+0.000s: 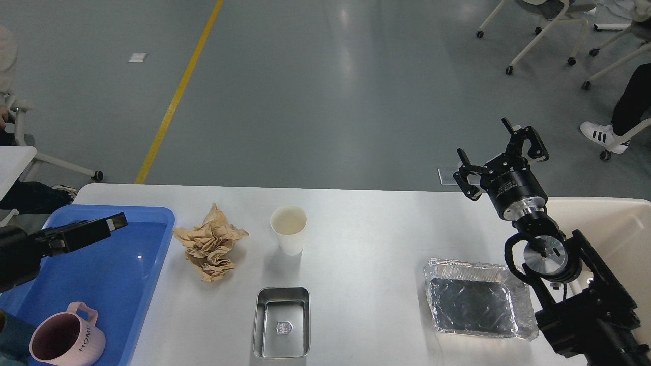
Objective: Tidy desktop
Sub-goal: 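Move the left gripper to the small steel tray's edge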
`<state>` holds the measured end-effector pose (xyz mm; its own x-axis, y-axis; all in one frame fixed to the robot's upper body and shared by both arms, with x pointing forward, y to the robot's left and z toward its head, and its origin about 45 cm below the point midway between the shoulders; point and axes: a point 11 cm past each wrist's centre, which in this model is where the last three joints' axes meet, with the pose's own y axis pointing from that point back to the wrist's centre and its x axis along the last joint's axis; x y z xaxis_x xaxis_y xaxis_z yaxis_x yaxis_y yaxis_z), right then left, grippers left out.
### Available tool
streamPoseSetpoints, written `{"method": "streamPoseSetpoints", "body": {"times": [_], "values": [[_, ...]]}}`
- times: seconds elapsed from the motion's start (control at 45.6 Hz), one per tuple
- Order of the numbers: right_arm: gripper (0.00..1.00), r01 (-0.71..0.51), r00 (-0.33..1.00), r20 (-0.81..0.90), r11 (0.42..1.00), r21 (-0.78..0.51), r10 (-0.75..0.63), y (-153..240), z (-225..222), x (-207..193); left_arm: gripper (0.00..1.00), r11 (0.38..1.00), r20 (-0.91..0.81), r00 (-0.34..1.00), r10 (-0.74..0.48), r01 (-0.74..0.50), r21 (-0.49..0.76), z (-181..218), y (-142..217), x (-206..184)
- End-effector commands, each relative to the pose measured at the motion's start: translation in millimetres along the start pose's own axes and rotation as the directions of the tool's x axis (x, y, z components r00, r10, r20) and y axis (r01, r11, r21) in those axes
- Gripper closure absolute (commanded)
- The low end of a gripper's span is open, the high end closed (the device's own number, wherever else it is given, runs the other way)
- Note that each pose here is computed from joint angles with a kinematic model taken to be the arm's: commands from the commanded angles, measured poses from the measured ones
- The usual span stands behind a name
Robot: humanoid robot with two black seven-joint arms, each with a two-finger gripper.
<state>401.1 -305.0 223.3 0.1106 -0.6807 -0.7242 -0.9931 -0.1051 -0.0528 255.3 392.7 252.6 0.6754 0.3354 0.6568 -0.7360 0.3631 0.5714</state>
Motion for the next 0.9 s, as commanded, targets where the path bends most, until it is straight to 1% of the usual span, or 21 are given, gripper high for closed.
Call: {"method": "streamPoseSetpoints", "body": {"times": [0.0,0.241,0.417,0.548,0.746,0.877], "values": [[0.00,0.002,1.000,0.000,1.000,0.000,-0.002,0,0,0,0.06,1.000,-0.008,1.000,-0.011,0.011,0.003,-2,0,-5],[0.00,0.002,1.000,-0.002,1.000,-0.001,-0.002,0,0,0,0.06,1.000,-0.040,0.999,-0.030,0.029,-0.005,-3,-12,-15],[0.00,-0.002,1.000,-0.001,1.000,-0.003,0.002,1,1,1,0.06,0.996,-0.089,0.992,-0.089,0.085,-0.041,6,-41,-35],[0.00,0.001,1.000,0.000,1.000,-0.002,-0.001,0,1,0,0.07,0.987,-0.116,0.980,-0.160,0.157,-0.035,18,-63,-60],[0.00,0.001,1.000,0.001,1.000,-0.002,-0.001,0,1,0,0.07,0.970,-0.111,0.965,-0.239,0.232,-0.076,38,-88,-90],[0.00,0.001,1.000,0.001,1.000,-0.002,-0.001,0,1,0,0.07,0.941,-0.096,0.937,-0.336,0.330,-0.073,48,-104,-128]]}}
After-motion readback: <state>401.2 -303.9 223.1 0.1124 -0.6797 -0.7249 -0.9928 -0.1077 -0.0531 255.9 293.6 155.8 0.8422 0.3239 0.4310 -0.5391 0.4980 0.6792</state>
